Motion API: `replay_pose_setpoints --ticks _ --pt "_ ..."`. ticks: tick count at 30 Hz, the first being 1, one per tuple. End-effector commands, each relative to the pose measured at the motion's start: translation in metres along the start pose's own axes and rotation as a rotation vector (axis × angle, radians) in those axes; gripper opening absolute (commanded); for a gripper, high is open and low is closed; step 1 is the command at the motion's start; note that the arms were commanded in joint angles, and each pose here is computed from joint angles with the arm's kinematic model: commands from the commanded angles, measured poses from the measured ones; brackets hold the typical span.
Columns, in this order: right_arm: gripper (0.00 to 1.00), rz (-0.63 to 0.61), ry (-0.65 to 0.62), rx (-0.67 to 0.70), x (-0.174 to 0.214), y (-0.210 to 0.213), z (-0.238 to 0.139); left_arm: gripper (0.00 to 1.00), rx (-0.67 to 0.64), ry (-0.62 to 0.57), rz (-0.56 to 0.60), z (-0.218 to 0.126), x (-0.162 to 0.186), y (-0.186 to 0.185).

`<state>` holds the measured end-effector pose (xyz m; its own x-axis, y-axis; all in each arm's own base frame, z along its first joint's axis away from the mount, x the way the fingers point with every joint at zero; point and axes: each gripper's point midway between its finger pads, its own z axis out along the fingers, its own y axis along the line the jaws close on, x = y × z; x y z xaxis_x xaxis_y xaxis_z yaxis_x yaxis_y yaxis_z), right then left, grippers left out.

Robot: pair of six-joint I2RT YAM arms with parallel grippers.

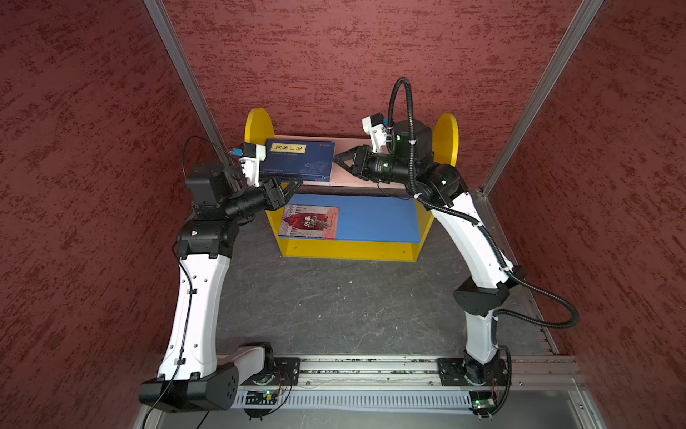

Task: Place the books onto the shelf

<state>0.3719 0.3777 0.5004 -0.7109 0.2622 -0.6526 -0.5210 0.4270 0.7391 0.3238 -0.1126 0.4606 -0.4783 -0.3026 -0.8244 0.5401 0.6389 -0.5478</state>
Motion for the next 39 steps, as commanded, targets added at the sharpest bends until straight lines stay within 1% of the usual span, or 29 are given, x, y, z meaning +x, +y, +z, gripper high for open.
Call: replay_pose_setpoints --ticks 1,13,23,26,28,31,34,39 --pt "0.25 -0.005 0.001 -0.020 0.001 0.003 0.006 0.40 0.008 -0.027 0.023 0.002 -0.011 -0.004" --pt "0.26 0.001 0.008 -0.015 0.005 -0.001 0.013 0.40 -0.006 -0.040 0.001 0.011 -0.020 0.007" --pt "0.27 -0.001 -0.018 0.034 0.001 -0.013 0.018 0.41 -0.019 -0.037 -0.007 0.013 -0.020 0.012" --pt "0.27 0.006 -0.025 0.047 0.000 -0.018 0.020 0.41 -0.004 -0.025 -0.019 0.012 -0.017 0.010" --pt "0.26 0.009 -0.029 0.050 -0.001 -0.021 0.023 0.41 0.021 -0.017 -0.019 0.007 -0.017 0.003" --pt "0.25 0.019 -0.030 0.045 -0.003 -0.026 0.027 0.41 0.096 -0.025 -0.026 -0.006 -0.022 -0.015" --pt "0.24 0.023 -0.034 0.023 -0.005 -0.025 0.031 0.41 0.142 -0.068 -0.050 -0.027 -0.039 -0.028" --pt "0.22 0.035 -0.034 0.011 -0.007 -0.030 0.037 0.42 0.141 -0.170 -0.088 -0.062 -0.076 -0.029"
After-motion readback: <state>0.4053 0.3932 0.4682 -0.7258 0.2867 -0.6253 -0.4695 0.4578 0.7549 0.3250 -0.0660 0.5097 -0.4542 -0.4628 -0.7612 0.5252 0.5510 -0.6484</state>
